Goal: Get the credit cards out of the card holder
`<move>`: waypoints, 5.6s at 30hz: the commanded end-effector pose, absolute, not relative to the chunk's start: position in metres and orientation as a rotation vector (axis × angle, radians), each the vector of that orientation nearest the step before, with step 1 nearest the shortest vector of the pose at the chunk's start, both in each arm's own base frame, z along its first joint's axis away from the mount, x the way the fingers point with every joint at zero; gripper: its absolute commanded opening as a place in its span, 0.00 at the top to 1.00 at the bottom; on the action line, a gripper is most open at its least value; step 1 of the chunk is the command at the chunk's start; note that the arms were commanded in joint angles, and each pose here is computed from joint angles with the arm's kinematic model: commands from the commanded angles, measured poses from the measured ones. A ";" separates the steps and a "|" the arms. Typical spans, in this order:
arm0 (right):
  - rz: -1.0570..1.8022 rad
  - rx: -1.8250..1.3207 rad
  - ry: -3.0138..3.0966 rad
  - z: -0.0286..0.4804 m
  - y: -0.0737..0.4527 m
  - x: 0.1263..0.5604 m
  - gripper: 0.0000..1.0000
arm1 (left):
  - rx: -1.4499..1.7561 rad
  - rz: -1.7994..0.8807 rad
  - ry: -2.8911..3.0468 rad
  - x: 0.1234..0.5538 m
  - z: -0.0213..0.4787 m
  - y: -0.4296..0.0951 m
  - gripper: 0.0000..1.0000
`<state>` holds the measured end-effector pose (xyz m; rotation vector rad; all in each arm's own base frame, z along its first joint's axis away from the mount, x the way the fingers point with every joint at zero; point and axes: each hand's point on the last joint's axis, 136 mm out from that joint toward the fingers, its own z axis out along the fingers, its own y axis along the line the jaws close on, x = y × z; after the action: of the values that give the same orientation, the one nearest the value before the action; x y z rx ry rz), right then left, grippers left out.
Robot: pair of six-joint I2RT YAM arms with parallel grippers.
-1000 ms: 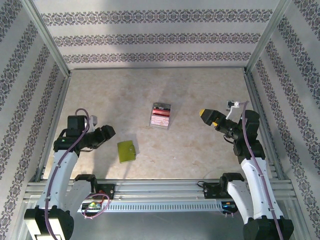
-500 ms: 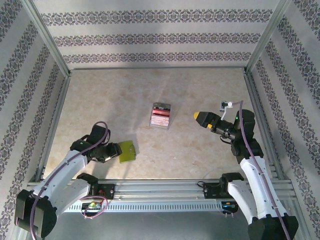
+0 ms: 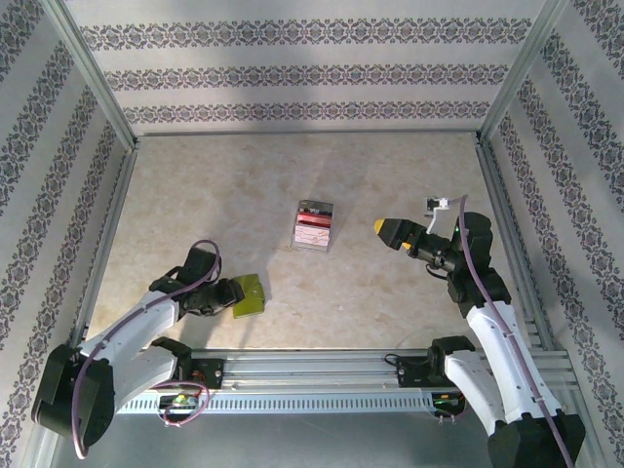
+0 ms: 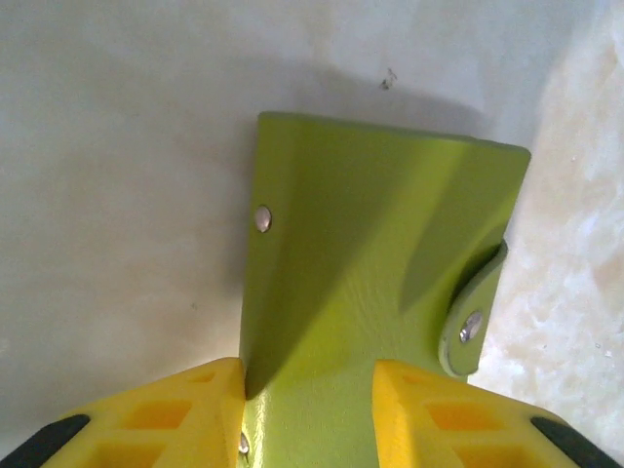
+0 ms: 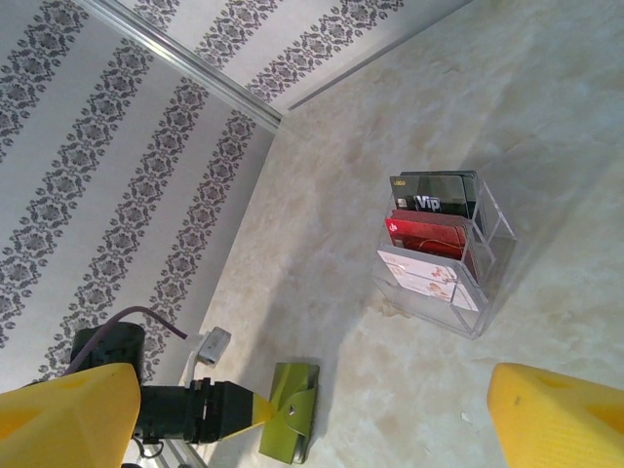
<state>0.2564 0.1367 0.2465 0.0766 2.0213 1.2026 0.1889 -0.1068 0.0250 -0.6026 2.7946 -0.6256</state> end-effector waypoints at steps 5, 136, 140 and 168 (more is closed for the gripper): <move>1.172 0.053 2.013 0.242 0.138 0.259 0.08 | -0.544 -0.616 2.791 0.198 0.020 -0.111 0.66; 1.851 -0.303 1.456 0.382 0.249 0.228 0.98 | 0.379 -1.591 1.569 0.266 0.406 -0.292 0.64; 1.850 -0.305 1.458 0.381 0.250 0.228 0.98 | 0.370 -1.585 1.580 0.267 0.403 -0.291 0.76; 1.223 0.035 2.197 0.261 0.215 0.252 0.46 | 0.324 -0.745 2.142 0.280 0.249 -0.257 1.00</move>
<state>0.2570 0.2191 0.2886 -0.0120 2.0280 1.3238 0.2776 -0.2617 0.2556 0.2861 2.1280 -0.8861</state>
